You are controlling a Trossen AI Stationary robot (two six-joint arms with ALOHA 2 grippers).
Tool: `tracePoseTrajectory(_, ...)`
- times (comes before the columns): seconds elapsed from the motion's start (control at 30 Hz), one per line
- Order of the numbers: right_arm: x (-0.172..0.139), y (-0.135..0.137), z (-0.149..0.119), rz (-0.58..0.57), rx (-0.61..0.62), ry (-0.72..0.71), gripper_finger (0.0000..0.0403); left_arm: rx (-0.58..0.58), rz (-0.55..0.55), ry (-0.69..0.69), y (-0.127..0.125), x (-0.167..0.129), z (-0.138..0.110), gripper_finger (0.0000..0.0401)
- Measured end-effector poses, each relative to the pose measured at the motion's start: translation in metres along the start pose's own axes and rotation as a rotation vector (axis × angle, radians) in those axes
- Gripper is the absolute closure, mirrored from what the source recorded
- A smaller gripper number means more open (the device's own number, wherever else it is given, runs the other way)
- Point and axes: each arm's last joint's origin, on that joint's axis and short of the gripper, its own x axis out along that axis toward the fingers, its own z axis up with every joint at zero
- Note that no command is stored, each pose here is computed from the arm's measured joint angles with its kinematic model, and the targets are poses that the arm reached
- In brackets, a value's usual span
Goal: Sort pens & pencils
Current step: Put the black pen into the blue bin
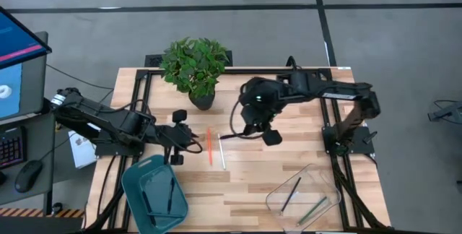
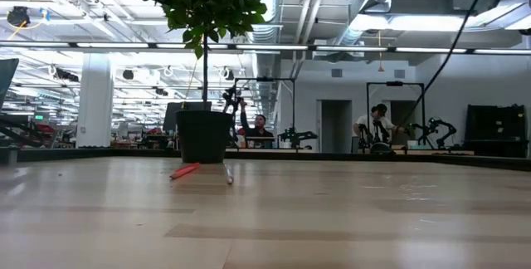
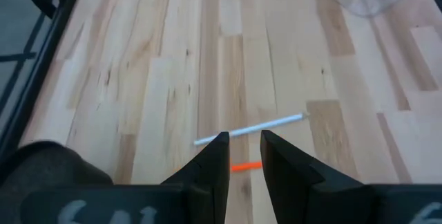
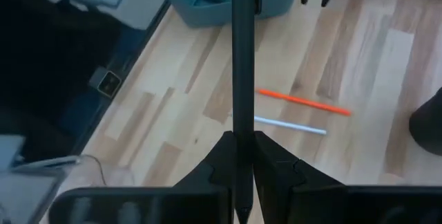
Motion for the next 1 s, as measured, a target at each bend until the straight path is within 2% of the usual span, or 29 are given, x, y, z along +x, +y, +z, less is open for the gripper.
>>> tracePoseTrajectory(0.17, 0.005, 0.012, -0.034, 0.004, 0.041, -0.068, 0.0344, 0.014, -0.001, -0.015, 0.0, 0.0, 0.002, 0.0326)
tracePoseTrajectory(0.27, 0.004, 0.028, -0.054, 0.009, 0.057, -0.118, 0.0344, 0.013, -0.001, -0.019, 0.0, 0.0, 0.002, 0.0326)
tracePoseTrajectory(0.4, 0.007, 0.056, -0.078, 0.031, 0.019, -0.244, 0.0344, 0.023, 0.017, -0.083, 0.0, 0.0, 0.008, 0.0326)
tracePoseTrajectory(0.57, 0.014, 0.082, -0.107, -0.038, -0.066, -0.426, 0.0344, 0.032, 0.007, -0.187, -0.001, -0.002, 0.019, 0.0326)
tracePoseTrajectory(0.77, 0.036, 0.091, -0.14, -0.073, -0.109, -0.531, 0.0344, 0.008, 0.0, -0.238, -0.005, 0.006, 0.026, 0.0326)
tracePoseTrajectory(1.0, 0.058, 0.087, -0.152, -0.091, -0.145, -0.603, 0.0344, -0.026, 0.081, -0.222, -0.011, 0.032, 0.029, 0.0323)
